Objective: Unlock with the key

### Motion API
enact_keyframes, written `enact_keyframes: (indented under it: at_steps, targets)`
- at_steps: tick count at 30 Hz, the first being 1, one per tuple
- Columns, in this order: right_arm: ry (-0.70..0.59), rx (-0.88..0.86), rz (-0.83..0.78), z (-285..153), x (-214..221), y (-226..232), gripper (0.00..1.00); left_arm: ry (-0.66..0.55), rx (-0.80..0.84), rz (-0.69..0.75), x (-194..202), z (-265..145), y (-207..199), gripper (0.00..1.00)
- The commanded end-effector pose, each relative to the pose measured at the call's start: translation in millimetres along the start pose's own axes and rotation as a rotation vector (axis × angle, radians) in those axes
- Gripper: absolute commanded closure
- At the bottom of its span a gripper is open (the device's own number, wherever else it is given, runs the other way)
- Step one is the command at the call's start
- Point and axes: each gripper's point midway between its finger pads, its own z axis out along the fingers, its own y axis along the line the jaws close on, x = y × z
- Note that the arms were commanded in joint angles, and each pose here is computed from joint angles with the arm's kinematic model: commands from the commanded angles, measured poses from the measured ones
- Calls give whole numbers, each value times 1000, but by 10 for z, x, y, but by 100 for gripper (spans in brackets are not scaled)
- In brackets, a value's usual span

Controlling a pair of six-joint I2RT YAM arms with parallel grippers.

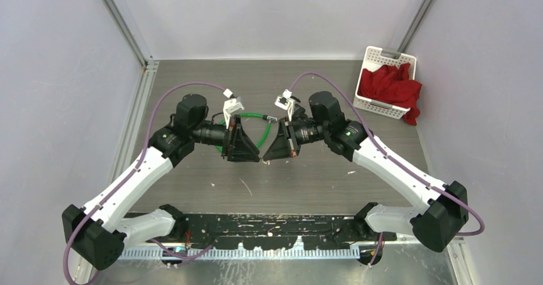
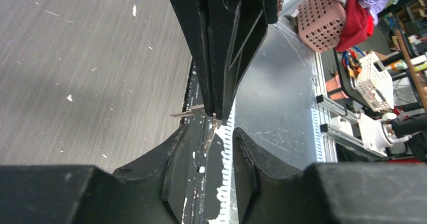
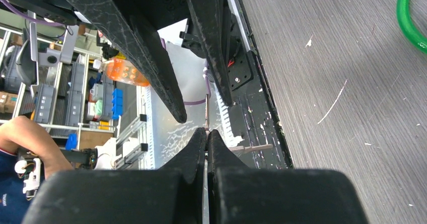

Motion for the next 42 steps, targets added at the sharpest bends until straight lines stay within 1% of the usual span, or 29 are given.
enact_keyframes:
  at_steps: [1, 5, 10, 11, 12, 13, 14, 16, 17, 18, 20, 21, 23, 24, 28, 32, 38, 41, 42]
  targets:
    - [-29, -31, -61, -21, -141, 152, 99, 25, 77, -27, 85, -26, -135, 65]
    - [-26, -30, -54, -5, -143, 128, 99, 25, 69, -17, 62, -24, -117, 75]
    - [-35, -36, -58, 22, -194, 146, 99, 21, 52, -14, 46, -8, -72, 97]
    - [-36, -40, -60, 33, -199, 157, 99, 16, 45, -11, 36, -7, -58, 100]
    - [-38, -41, -63, 44, -208, 159, 99, 13, 40, -10, 29, -6, -49, 100]
    - [-38, -42, -61, 57, -209, 161, 95, 10, 37, -9, 21, -6, -47, 100]
    - [-38, -54, -58, 64, -207, 174, 89, 9, 39, -9, 21, -9, -56, 100]
    - [-51, -85, -35, 70, -204, 218, 71, 8, 34, -10, 24, -17, -62, 100]
    - [-62, -105, -31, 74, -202, 237, 64, 4, 24, -10, 20, -23, -58, 100]
    - [-77, -127, -21, 71, -195, 258, 62, -3, 12, -12, 15, -28, -50, 100]
    - [-131, -185, -16, 61, -223, 304, 62, -19, 4, -17, -2, -37, -56, 100]
    - [-131, -195, 25, 58, -181, 272, 65, -28, -1, -21, -17, -41, -59, 100]
    - [-143, -203, 51, 44, -142, 204, 70, -37, -4, -34, -34, -52, -59, 100]
    - [-148, -199, 59, 35, -125, 174, 71, -41, -7, -37, -42, -59, -56, 100]
    - [-167, -199, 61, 4, -81, 162, 68, -61, -22, -67, -90, -106, -23, 100]
    - [-197, -192, 56, -20, -110, 168, 71, -69, -22, -87, -89, -111, -19, 100]
    - [-236, -194, 66, -29, -154, 173, 87, -77, -36, -90, -95, -118, -1, 100]
    - [-247, -188, 74, -23, -182, 161, 90, -79, -43, -88, -95, -120, 7, 100]
    - [-251, -183, 79, -22, -193, 149, 89, -79, -43, -89, -93, -121, 6, 100]
